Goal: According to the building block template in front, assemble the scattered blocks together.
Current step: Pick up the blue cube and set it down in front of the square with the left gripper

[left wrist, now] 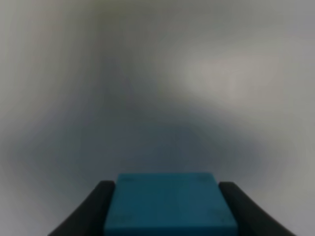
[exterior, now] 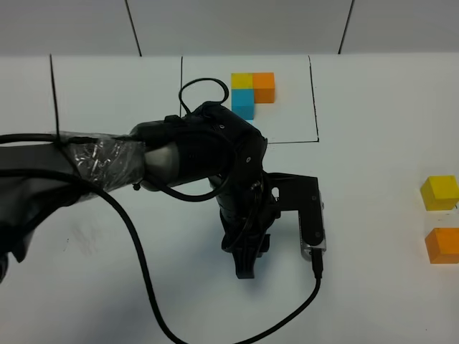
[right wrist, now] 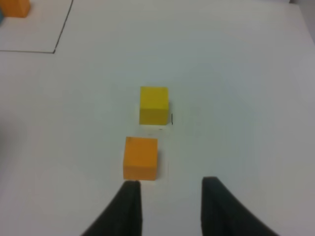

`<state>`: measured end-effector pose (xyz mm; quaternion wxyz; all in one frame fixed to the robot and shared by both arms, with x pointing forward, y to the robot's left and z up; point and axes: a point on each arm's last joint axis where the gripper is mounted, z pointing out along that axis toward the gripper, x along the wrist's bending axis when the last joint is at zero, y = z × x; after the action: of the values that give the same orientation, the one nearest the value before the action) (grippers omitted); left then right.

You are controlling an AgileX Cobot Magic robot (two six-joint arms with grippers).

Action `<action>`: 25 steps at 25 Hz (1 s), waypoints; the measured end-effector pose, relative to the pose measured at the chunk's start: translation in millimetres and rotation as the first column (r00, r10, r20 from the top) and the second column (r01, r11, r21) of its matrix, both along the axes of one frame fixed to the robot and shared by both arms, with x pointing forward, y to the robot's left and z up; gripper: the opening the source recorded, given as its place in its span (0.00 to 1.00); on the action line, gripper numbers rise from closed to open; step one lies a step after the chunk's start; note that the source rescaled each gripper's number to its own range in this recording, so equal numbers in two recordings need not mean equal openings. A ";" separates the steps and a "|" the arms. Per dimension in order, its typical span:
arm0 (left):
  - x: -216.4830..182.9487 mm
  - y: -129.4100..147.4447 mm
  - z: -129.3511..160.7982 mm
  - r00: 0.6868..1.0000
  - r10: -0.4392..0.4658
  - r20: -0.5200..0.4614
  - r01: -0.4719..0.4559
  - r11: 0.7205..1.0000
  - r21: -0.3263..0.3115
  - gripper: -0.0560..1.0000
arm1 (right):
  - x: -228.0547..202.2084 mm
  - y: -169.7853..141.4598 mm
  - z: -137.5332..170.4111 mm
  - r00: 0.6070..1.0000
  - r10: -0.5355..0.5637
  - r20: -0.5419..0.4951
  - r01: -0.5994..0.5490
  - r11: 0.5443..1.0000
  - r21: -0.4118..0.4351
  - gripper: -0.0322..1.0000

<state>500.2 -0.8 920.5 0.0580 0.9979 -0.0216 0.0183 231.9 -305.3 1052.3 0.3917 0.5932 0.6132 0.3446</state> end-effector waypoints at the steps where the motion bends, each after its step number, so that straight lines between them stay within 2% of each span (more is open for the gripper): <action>1: 0.8 -0.8 -4.1 1.000 0.001 0.000 -0.001 1.000 0.001 0.07 | 0.0 0.0 0.0 1.000 0.000 0.000 0.000 1.000 0.000 0.03; 13: 4.5 -4.5 -31.9 1.000 0.005 -0.008 -0.004 1.000 0.015 0.08 | 0.0 0.0 0.0 1.000 0.000 0.000 0.000 1.000 0.000 0.03; 14: 4.7 -4.7 -31.7 1.000 0.005 -0.007 -0.004 1.000 0.014 0.12 | 0.0 0.0 0.0 1.000 0.000 0.000 0.000 1.000 0.000 0.03; 15: 4.8 -4.9 -31.7 1.000 0.005 -0.005 -0.005 1.000 0.012 0.21 | 0.0 0.0 0.0 1.000 0.000 0.000 0.000 1.000 0.000 0.03; 18: 4.9 -4.9 -31.2 1.000 0.005 -0.004 -0.005 1.000 0.010 0.71 | 0.0 0.0 0.0 1.000 -0.002 0.000 0.002 1.000 0.005 0.03; 20: 4.9 -4.8 -24.9 1.000 0.004 0.006 -0.004 1.000 0.000 0.93 | 0.0 0.0 0.0 1.000 0.000 0.000 0.000 1.000 0.000 0.03; 22: 4.9 -4.1 -10.1 0.999 0.000 0.032 0.000 1.000 -0.020 1.00 | 0.0 0.0 0.0 1.000 0.000 0.000 0.000 1.000 0.000 0.03; 25: 5.1 1.3 32.3 0.991 -0.025 0.135 0.034 0.997 -0.062 0.99 | 0.0 0.0 0.0 1.000 0.000 0.000 0.000 1.000 0.000 0.03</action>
<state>505.3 0.5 952.8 0.0889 0.9916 -0.0396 0.0851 231.9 -305.3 1052.3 0.3917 0.5932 0.6132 0.3446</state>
